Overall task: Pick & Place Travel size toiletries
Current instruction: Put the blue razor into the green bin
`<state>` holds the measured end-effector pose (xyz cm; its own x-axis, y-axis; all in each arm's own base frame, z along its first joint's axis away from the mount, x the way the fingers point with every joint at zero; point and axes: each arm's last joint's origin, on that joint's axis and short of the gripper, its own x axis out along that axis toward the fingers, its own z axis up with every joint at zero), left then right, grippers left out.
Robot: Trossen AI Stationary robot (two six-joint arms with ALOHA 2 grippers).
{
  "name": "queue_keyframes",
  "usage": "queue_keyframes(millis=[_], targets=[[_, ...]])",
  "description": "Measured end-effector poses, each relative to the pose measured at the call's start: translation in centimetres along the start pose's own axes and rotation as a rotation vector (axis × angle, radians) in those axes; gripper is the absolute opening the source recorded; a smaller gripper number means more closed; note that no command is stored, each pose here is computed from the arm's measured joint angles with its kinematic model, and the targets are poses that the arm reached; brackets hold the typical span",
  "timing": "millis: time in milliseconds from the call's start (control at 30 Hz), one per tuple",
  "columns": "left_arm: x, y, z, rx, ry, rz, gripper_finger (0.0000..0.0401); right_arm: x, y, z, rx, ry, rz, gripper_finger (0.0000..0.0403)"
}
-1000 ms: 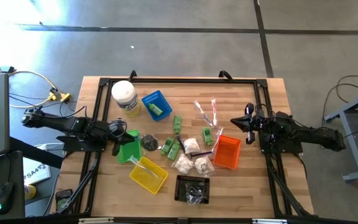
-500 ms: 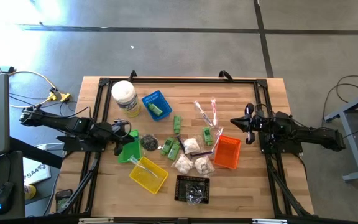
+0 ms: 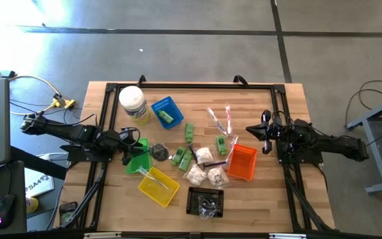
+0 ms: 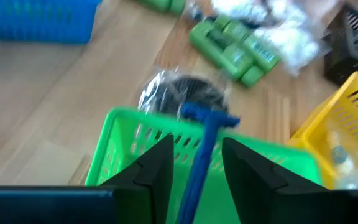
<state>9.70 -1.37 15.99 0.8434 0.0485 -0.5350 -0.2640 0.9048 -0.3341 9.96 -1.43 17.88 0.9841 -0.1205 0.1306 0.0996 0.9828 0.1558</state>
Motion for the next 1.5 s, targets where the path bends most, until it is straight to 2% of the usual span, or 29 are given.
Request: queue_keyframes(millis=[133, 300, 433, 600, 733, 800, 867, 1100, 1333, 1500], targets=[[-0.8, -0.8, 1.6, 0.055, -0.090, -0.048, 0.0140, 0.0, 0.0, 0.1, -0.001, -0.009, 0.002, 0.0004], [-2.8, -2.1, 4.6, 0.196, -0.251, -0.101, 0.0140, 0.0, 0.0, 0.1, -0.005, -0.009, 0.001, 0.0004], [-4.1, -2.5, 6.1, 0.205, -0.306, -0.083, 0.0140, 0.0, 0.0, 0.1, -0.008, -0.009, -0.001, 0.0004], [-4.0, -2.4, 5.8, 0.190, -0.227, -0.084, 0.0140, 0.0, 0.0, 0.1, -0.008, -0.009, -0.001, 0.0004], [-3.0, -2.3, 4.8, 0.116, -0.063, -0.068, 0.0140, 0.0, 0.0, 0.1, -0.008, -0.009, 0.000, 0.0004], [-2.3, -2.3, 4.4, 0.104, 0.006, -0.039, 0.0141, 0.0, 0.0, 0.1, -0.008, -0.008, 0.001, 0.0004], [-1.7, -2.6, 4.3, 0.114, 0.057, -0.063, 0.0142, 0.0, 0.0, 0.1, -0.008, -0.008, 0.001, 0.0004], [0.2, -3.4, 2.9, 0.098, 0.245, -0.021, 0.0178, 0.0, 0.0, 0.1, -0.003, -0.007, 0.002, 0.0004], [1.7, -3.4, 2.2, 0.113, 0.318, 0.085, 0.0236, 0.0, 0.0, 0.1, -0.002, -0.007, 0.002, 0.0004], [2.0, -3.2, 2.0, 0.137, 0.336, 0.135, 0.0246, 0.0, 0.0, 0.1, -0.005, -0.015, 0.003, 0.0004]])
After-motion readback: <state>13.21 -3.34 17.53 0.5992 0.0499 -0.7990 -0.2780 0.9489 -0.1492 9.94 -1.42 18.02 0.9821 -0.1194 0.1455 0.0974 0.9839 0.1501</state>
